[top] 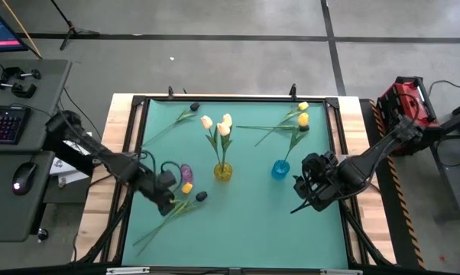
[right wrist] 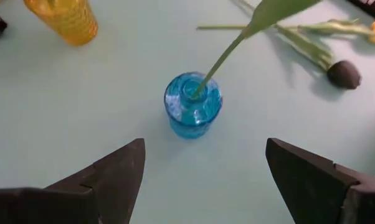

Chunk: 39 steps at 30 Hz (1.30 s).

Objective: Sort flowers into vase by color
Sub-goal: Put the bottom yellow flower into the blue vase

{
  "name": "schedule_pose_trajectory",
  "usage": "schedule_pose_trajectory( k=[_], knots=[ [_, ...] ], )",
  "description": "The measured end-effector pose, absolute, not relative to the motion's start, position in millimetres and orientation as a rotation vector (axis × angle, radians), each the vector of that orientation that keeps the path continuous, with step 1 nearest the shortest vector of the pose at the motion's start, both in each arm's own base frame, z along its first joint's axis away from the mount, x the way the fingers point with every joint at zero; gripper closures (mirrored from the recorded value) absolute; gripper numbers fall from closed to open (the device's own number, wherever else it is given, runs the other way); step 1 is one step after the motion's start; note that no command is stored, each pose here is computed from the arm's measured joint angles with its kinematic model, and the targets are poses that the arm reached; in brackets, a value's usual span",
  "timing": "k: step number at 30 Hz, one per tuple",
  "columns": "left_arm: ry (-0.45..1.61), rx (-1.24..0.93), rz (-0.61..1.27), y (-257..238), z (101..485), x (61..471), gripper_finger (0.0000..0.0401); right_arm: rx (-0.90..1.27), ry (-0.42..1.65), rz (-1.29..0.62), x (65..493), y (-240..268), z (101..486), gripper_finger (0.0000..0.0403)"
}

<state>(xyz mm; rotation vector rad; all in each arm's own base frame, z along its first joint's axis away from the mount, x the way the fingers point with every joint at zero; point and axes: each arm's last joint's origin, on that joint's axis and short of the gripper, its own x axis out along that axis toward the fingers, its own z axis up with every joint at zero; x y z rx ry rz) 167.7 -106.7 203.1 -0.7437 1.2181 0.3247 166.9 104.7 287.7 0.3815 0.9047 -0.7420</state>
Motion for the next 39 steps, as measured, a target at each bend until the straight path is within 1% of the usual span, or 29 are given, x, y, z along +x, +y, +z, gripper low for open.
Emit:
schedule_pose_trajectory(
  k=[10,17,22,24,26,28,32,33,34,37,39],
  knots=[
    [1.348,-0.751,0.491,-129.0,159.5,182.0,0.0202,0.378,0.923,-0.729,167.2,105.5,281.5,0.0082],
    [1.351,-0.762,0.474,-139.6,140.7,194.6,0.0202,0.376,0.921,-0.729,167.3,105.4,281.6,0.0082],
    [1.399,-0.676,0.503,-140.1,128.9,195.3,0.0206,0.359,0.927,-0.720,167.3,105.4,281.6,0.0082],
    [1.406,-0.644,0.514,-139.0,128.6,194.2,0.0220,0.360,0.927,-0.720,167.3,105.4,281.6,0.0082],
    [1.406,-0.625,0.515,-137.6,130.6,192.9,0.0247,0.360,0.926,-0.720,167.3,105.5,281.6,0.0082],
    [1.393,-0.621,0.515,-135.7,134.1,190.9,0.0283,0.360,0.926,-0.720,167.4,105.5,281.6,0.0082],
    [1.361,-0.603,0.520,-130.6,141.7,186.3,0.0372,0.360,0.925,-0.720,167.4,105.4,281.6,0.0082],
    [1.348,-0.608,0.512,-130.2,144.3,186.3,0.0386,0.359,0.924,-0.720,167.4,105.4,281.6,0.0082],
    [1.333,-0.617,0.500,-130.4,147.6,186.6,0.0391,0.358,0.923,-0.721,167.4,105.4,281.6,0.0082],
    [1.315,-0.633,0.473,-129.3,155.4,184.9,0.0390,0.358,0.922,-0.721,167.4,105.4,281.7,0.0082],
    [1.297,-0.651,0.450,-128.1,162.2,183.2,0.0396,0.360,0.921,-0.720,167.6,105.5,281.7,0.0082]
  ],
)
